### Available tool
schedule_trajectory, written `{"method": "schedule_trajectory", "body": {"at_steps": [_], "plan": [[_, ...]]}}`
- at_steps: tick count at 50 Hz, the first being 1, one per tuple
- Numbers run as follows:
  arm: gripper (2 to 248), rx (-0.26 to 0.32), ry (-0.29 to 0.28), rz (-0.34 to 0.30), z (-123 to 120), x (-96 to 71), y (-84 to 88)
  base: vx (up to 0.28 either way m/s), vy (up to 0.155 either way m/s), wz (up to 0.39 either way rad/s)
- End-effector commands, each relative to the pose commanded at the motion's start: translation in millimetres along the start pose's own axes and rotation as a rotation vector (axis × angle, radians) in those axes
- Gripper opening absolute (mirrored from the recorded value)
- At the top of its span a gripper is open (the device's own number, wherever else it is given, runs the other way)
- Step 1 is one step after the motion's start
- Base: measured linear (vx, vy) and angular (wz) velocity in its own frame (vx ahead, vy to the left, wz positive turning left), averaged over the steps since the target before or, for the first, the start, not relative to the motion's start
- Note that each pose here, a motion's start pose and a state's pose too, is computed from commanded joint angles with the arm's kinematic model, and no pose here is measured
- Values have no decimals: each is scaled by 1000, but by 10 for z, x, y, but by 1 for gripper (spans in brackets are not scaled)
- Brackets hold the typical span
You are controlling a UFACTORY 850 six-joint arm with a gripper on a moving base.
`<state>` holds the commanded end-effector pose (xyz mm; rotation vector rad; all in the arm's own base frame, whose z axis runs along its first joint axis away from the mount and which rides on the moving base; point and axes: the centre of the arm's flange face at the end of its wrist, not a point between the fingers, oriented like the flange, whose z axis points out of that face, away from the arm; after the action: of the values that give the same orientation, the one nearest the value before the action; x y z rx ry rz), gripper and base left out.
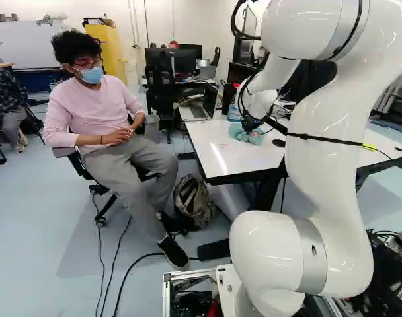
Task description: Clean the table with the green towel
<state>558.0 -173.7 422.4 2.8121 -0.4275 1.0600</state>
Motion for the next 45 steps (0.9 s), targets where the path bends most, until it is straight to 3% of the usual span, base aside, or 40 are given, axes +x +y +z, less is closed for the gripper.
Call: {"method": "schedule_trajectory", "body": {"at_steps": [13, 45], "plan": [[24, 2, -2, -3, -315, -111, -20, 0, 0, 0], [24, -16, -81, 20, -1093, -502, 121, 0, 0, 0]]}}
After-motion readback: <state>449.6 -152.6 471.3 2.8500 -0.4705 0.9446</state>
